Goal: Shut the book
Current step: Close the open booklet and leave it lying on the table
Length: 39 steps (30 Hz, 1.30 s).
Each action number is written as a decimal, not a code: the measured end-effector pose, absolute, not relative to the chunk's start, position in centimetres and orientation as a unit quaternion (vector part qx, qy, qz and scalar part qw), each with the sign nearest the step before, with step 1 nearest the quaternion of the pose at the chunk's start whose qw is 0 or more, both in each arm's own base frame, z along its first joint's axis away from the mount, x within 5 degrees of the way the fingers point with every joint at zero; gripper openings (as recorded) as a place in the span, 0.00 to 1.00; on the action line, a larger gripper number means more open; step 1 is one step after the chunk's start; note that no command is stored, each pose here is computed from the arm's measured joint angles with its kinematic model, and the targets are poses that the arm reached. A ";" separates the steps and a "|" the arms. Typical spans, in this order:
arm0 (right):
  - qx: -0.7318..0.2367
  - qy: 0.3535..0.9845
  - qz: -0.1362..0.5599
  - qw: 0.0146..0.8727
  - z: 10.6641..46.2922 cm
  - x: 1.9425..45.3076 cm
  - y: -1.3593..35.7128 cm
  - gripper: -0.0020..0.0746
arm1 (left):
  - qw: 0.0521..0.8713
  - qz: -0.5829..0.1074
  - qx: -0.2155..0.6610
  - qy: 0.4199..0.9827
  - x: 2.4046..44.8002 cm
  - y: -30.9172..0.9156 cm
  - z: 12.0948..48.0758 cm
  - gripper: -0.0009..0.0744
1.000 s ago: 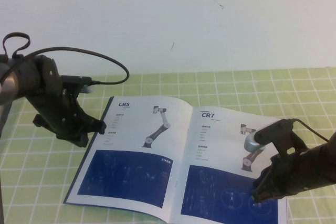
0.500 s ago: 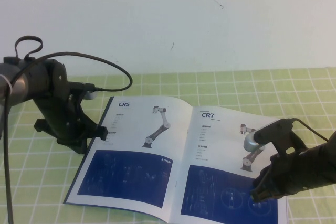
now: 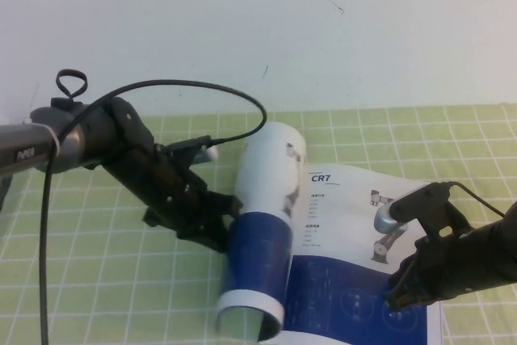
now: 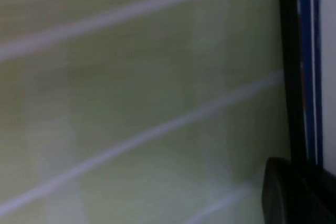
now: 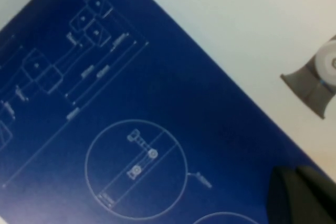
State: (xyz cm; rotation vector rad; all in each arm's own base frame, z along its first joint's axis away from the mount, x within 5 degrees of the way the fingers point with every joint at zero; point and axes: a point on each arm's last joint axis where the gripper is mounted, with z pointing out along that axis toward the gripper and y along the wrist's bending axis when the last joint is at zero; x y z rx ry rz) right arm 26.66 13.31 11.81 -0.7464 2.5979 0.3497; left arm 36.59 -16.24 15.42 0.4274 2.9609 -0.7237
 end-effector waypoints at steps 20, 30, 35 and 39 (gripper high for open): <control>-0.350 0.852 0.105 0.375 26.4 22.0 9.1 0.02 | 0.225 -0.282 0.256 0.897 33.8 -17.7 27.4 0.01; -0.363 0.876 -0.013 0.316 29.1 16.7 5.3 0.02 | 0.359 -0.088 0.230 0.901 29.0 -12.0 36.5 0.01; -0.318 0.878 -0.038 0.355 30.8 14.5 4.0 0.02 | 0.431 -0.066 0.189 0.880 24.8 -9.5 38.8 0.01; -0.297 0.865 -0.039 0.404 31.8 12.2 3.2 0.02 | 0.481 -0.076 0.174 0.856 20.3 -7.7 38.3 0.01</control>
